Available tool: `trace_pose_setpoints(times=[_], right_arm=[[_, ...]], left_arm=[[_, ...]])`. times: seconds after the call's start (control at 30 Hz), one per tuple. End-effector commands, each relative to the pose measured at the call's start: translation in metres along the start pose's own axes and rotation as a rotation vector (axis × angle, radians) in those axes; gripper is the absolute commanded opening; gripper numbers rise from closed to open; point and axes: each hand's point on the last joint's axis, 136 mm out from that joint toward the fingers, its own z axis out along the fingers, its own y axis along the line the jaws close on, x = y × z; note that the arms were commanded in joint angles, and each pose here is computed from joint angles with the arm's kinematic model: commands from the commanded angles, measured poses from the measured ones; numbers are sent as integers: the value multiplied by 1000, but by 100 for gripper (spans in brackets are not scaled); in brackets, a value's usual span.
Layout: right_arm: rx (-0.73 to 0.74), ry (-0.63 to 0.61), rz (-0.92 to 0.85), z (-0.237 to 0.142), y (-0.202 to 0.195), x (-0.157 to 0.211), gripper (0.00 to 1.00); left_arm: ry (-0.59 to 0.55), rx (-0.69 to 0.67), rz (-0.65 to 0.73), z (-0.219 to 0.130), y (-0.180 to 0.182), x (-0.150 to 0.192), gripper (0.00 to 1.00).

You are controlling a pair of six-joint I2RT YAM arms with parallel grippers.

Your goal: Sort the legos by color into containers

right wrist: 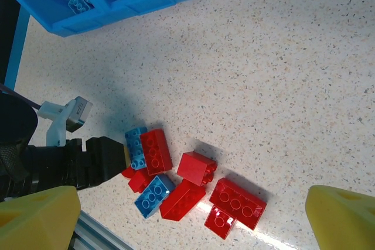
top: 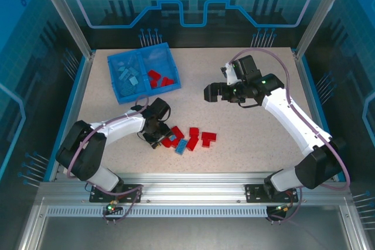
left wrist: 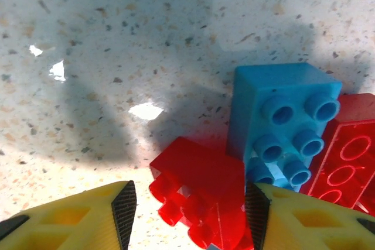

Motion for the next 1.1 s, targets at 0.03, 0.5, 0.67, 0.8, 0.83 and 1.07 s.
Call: trace_pose_setpoints(times=[0.03, 0.5, 0.67, 0.8, 0.83, 1.07], right_arm=[[-4, -2, -3, -6, -1, -4, 100], [-15, 12, 8, -1, 1, -6, 100], [-21, 22, 10, 1, 2, -6, 100], [-24, 20, 6, -1, 4, -8, 100], [-27, 18, 5, -2, 5, -8, 100], [-217, -10, -80, -14, 42, -7, 100]], left_arm=[[30, -145, -10, 15, 37, 8, 49], [-18, -205, 20, -5, 78, 13, 50], [-6, -186, 12, 3, 72, 13, 49], [-12, -193, 16, 5, 72, 11, 33], [-20, -182, 23, 2, 69, 10, 29], [-275, 59, 113, -96, 3, -33, 26]])
